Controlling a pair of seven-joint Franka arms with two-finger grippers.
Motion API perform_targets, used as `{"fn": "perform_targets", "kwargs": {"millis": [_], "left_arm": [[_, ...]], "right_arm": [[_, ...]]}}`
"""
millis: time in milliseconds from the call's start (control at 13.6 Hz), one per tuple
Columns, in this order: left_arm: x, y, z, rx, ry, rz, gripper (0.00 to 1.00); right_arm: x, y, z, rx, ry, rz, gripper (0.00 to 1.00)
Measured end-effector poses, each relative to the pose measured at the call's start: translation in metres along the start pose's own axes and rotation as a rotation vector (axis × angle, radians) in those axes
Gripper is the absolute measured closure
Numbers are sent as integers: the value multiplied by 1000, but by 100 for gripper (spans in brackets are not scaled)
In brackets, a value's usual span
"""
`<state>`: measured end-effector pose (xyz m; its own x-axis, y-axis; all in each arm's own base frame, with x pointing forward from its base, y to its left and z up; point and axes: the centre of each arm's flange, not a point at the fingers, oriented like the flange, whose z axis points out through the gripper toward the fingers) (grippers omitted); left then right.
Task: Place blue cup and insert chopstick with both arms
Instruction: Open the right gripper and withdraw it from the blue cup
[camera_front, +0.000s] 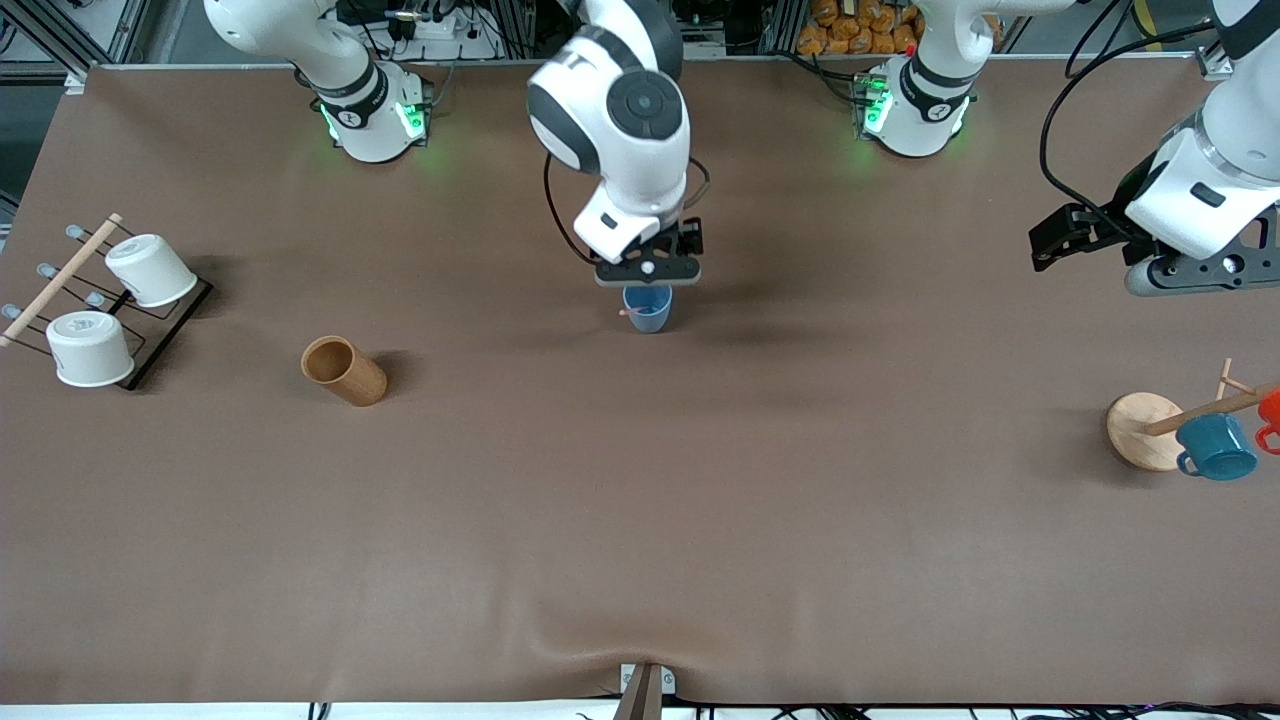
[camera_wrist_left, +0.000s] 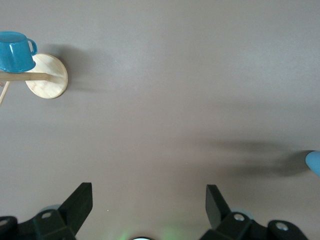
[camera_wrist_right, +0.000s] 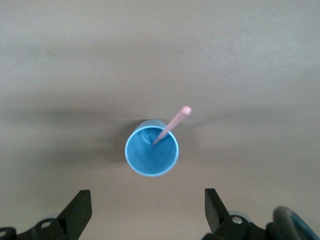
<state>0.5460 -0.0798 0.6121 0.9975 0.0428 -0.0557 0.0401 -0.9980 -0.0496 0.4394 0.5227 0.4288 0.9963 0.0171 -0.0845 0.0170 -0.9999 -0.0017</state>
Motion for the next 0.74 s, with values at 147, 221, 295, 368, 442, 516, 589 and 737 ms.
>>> {"fn": "perform_targets", "kwargs": {"millis": [147, 221, 295, 368, 442, 516, 589, 737], "left_arm": [[0, -1, 0, 0, 0, -1, 0], [0, -1, 0, 0, 0, -1, 0], [0, -1, 0, 0, 0, -2, 0], [0, -1, 0, 0, 0, -2, 0], [0, -2, 0, 0, -1, -2, 0], [0, -2, 0, 0, -1, -2, 0], [0, -2, 0, 0, -1, -2, 0], [0, -2, 0, 0, -1, -2, 0]], "right_arm": [[7, 24, -35, 13, 1, 13, 0], [15, 40, -49, 16, 1, 12, 0], [25, 60, -60, 16, -1, 13, 0], [38, 82, -71, 18, -4, 15, 0], [52, 108, -82, 19, -7, 10, 0], [67, 138, -93, 21, -10, 4, 0], [80, 169, -104, 23, -13, 4, 0], [101, 236, -127, 32, -16, 24, 0]]}}
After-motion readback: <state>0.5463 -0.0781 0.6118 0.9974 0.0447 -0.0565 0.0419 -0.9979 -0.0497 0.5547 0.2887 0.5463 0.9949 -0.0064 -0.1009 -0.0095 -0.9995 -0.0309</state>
